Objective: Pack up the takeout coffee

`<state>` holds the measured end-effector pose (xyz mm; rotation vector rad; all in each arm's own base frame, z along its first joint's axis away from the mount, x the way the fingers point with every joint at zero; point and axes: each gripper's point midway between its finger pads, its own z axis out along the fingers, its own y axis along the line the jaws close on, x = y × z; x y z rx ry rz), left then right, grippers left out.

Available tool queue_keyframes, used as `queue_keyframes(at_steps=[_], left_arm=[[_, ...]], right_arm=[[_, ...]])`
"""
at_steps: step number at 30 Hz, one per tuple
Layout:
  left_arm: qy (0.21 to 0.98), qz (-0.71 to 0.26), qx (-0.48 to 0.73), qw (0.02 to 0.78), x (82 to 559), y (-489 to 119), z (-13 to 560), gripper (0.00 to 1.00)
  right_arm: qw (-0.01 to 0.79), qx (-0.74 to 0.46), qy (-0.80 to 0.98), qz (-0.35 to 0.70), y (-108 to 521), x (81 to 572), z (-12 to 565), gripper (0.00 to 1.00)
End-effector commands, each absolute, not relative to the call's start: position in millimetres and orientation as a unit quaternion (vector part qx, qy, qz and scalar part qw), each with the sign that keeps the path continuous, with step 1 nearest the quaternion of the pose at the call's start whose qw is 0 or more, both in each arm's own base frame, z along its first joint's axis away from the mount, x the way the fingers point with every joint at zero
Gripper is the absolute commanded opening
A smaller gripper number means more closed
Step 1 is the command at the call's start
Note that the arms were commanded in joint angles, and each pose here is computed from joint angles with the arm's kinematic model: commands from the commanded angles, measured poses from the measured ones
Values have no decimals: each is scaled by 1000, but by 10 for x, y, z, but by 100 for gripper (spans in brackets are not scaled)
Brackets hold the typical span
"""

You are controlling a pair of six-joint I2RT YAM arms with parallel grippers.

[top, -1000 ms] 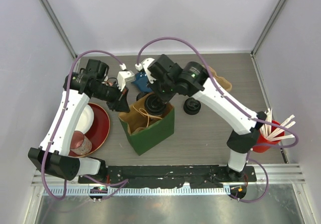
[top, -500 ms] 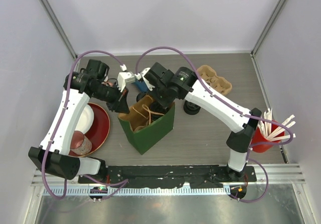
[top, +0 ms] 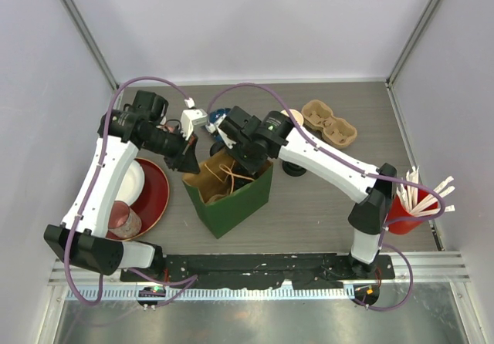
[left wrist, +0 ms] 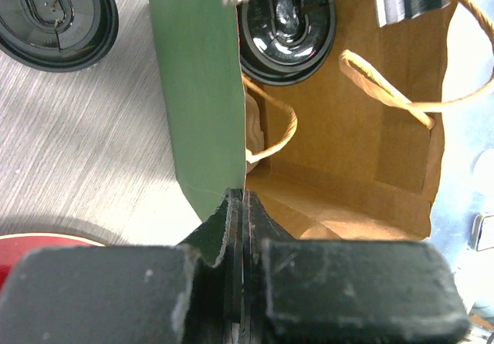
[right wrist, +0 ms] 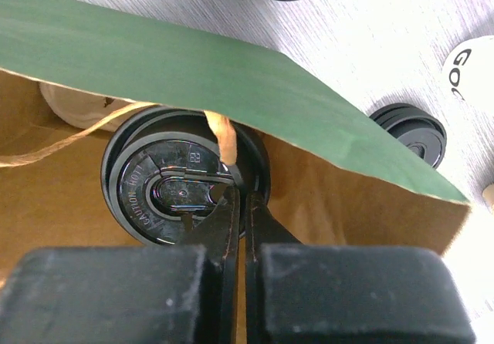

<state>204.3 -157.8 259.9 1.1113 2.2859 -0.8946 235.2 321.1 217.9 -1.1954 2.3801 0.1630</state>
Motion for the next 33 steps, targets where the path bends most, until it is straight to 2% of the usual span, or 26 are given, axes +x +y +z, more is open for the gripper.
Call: queue_keyframes(at_steps=[1,33], left_arm=[[837,-358,383,158,1690,-1566,2693,0],[832,-360,391,157,1677,-1571,2693,0]], right_arm=[[235,-447,861,52,3216,2333,2062,1],[221,-449,863,68,3327,2314,1435,1]])
